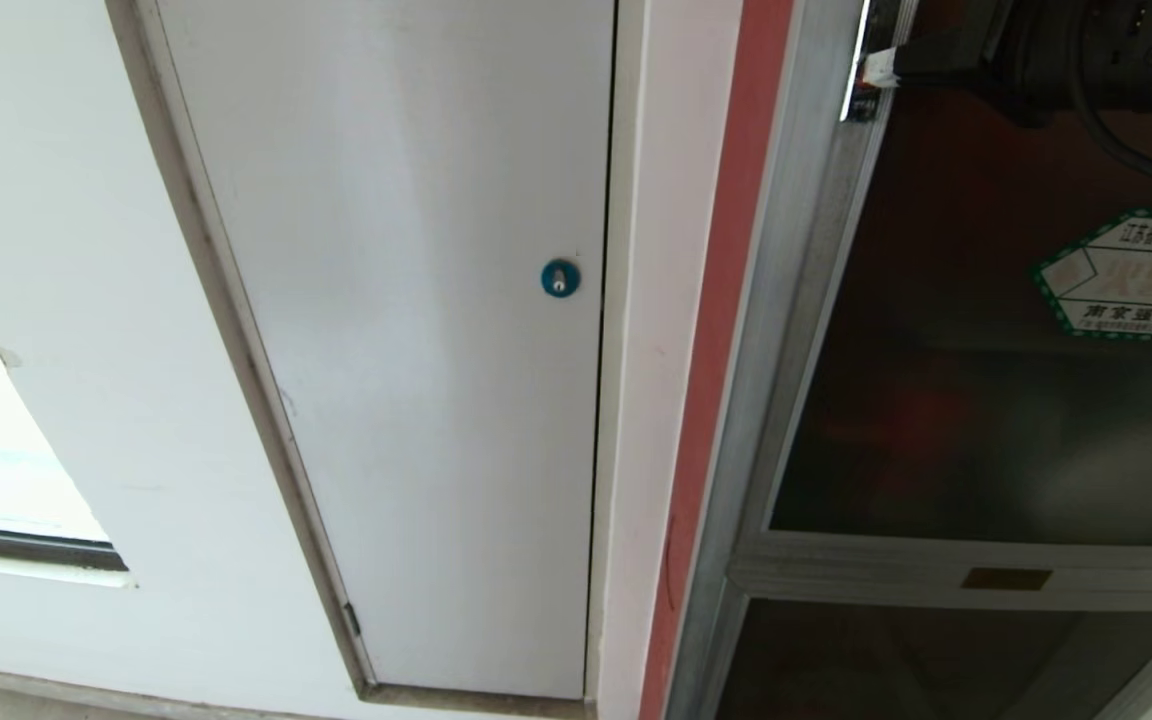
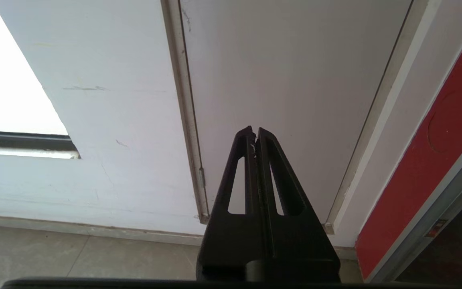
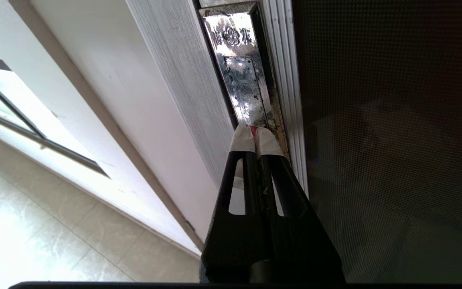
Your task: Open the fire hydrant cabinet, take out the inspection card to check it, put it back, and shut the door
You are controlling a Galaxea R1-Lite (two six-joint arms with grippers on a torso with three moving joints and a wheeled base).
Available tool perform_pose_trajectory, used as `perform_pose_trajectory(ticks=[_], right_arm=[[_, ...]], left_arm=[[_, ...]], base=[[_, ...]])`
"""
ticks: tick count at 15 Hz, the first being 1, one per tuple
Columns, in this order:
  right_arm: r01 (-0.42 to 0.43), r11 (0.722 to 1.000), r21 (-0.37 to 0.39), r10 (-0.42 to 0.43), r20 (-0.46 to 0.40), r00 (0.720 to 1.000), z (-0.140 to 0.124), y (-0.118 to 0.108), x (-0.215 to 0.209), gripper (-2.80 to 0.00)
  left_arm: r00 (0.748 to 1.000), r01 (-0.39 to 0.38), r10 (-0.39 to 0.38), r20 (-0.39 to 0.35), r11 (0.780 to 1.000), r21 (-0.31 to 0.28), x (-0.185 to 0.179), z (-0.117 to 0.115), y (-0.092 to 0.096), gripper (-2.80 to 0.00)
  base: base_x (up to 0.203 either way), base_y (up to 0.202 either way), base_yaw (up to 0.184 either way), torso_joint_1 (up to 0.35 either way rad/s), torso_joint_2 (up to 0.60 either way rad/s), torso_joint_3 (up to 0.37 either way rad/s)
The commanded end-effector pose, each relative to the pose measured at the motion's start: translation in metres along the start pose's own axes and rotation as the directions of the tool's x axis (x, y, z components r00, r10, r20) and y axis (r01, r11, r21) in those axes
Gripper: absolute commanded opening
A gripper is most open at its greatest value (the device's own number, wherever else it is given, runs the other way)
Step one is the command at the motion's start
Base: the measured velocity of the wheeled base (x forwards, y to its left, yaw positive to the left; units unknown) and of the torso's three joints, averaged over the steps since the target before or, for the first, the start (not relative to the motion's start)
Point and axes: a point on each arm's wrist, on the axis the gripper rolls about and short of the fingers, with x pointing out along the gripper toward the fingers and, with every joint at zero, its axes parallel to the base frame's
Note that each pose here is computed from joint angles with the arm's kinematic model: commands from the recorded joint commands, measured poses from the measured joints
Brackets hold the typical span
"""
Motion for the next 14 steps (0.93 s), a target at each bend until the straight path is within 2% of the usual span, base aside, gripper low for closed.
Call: perform_pose_trajectory(ticks=[1,14], right_arm=[[0.004,1.000,0.003,-0.004,-0.007,1.000,-0.0021,-0.0017,0.0036,-2.80],[0.023,1.000,0.014,-0.023,-0.050,0.999,-0.0086,-0.0053,0.0070,-2.80]], left_arm=[[1.000,0.000,0.000,-0.002,1.000,0.000,0.0002,-0.0004,0.0000,-2.80],[1.000,0.000,0.000,-0.002,1.000,0.000,0.0002,-0.0004,0.0000,-2.80]], base=[[0.000,0.000,0.000,0.000,0.00,0.000],[0.000,0.000,0.000,0.000,0.00,0.000]])
